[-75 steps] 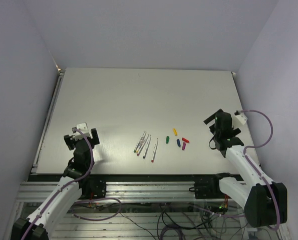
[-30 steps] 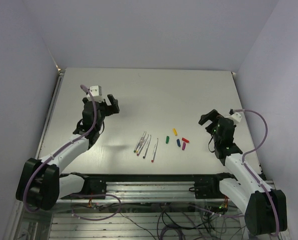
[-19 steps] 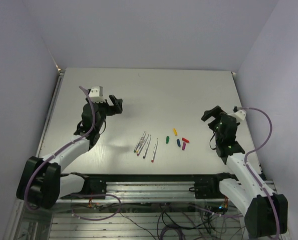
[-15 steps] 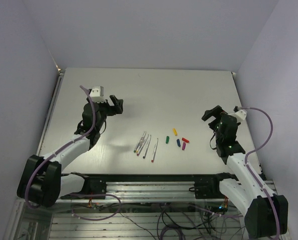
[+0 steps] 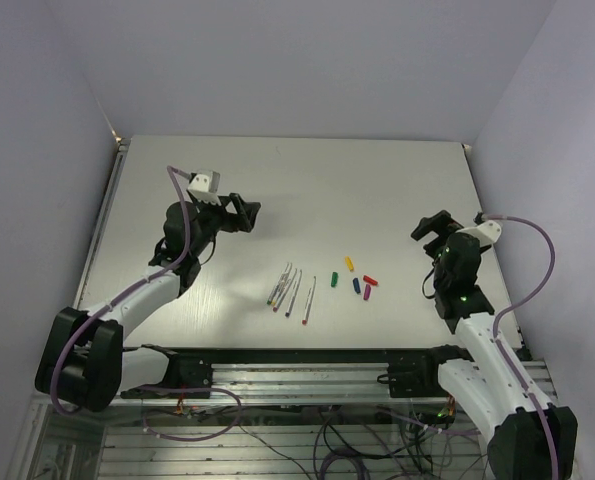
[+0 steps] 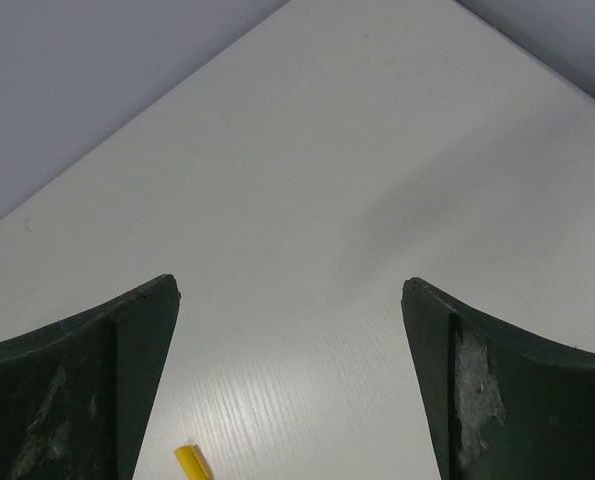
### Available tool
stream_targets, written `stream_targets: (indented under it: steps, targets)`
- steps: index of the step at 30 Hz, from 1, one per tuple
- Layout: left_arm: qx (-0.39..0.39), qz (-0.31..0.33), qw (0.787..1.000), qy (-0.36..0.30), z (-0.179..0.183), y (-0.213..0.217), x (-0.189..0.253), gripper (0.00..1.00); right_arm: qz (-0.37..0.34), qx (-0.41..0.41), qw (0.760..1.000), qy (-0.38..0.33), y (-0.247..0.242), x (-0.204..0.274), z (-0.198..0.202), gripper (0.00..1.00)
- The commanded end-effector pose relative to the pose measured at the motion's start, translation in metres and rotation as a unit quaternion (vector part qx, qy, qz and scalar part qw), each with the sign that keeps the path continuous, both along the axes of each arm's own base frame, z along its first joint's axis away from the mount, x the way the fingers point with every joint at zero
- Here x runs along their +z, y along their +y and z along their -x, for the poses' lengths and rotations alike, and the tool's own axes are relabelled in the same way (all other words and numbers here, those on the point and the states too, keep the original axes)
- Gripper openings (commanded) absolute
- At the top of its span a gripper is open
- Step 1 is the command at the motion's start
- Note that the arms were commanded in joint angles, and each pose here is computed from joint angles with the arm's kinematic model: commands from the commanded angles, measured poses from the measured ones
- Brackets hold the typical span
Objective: Insert the pens into the pen caps
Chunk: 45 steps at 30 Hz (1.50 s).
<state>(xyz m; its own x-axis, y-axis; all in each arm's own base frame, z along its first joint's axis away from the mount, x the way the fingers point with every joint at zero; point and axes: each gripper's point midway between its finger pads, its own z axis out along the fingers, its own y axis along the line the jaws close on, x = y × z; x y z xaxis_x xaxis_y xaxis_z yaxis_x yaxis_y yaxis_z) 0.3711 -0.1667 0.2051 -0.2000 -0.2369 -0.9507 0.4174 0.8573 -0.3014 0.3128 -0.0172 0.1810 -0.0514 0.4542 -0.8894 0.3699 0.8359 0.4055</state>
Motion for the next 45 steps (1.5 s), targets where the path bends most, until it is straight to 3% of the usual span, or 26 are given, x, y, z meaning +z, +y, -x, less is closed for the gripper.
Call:
stream_targets:
  steps: [1,6,10,14,18,26,33,36,39,45]
  targets:
    - [-0.036,0.033,0.997,-0.052,-0.004,-0.014,0.045,0.99,0.025,0.001,1.0,-0.005,-0.003,0.016,-0.008,0.9]
    - [-0.081,0.013,0.997,-0.012,-0.018,-0.034,0.048,0.99,0.025,0.082,0.996,-0.021,0.031,0.034,-0.027,0.82]
    - [-0.094,0.016,0.995,-0.038,-0.013,-0.044,0.055,0.96,0.05,0.158,0.985,-0.04,0.082,0.054,-0.037,0.86]
    - [-0.038,-0.124,0.991,-0.037,0.005,-0.064,0.04,0.99,0.094,0.19,0.977,-0.027,0.128,0.054,-0.038,0.89]
    - [-0.046,-0.129,0.991,-0.012,0.023,-0.074,0.024,1.0,0.091,0.222,0.971,-0.018,0.157,0.046,-0.036,0.91]
    - [-0.032,-0.134,0.989,0.049,0.043,-0.056,-0.018,1.0,0.079,0.173,0.982,-0.002,0.137,0.038,-0.03,1.0]
    - [-0.021,-0.159,0.983,0.086,0.052,-0.044,-0.055,0.99,0.036,0.144,0.989,0.009,0.09,0.035,-0.037,0.99]
    - [-0.027,-0.168,0.979,0.111,0.055,-0.045,-0.07,0.98,0.002,0.111,0.994,-0.006,0.056,0.034,-0.035,0.83]
    - [-0.049,-0.167,0.975,0.141,0.062,-0.051,-0.087,0.95,0.016,0.106,0.994,-0.012,0.05,0.036,-0.03,0.71]
    - [-0.064,-0.194,0.956,0.211,0.08,-0.053,-0.119,0.89,0.016,0.112,0.993,0.014,0.051,0.02,-0.023,0.55]
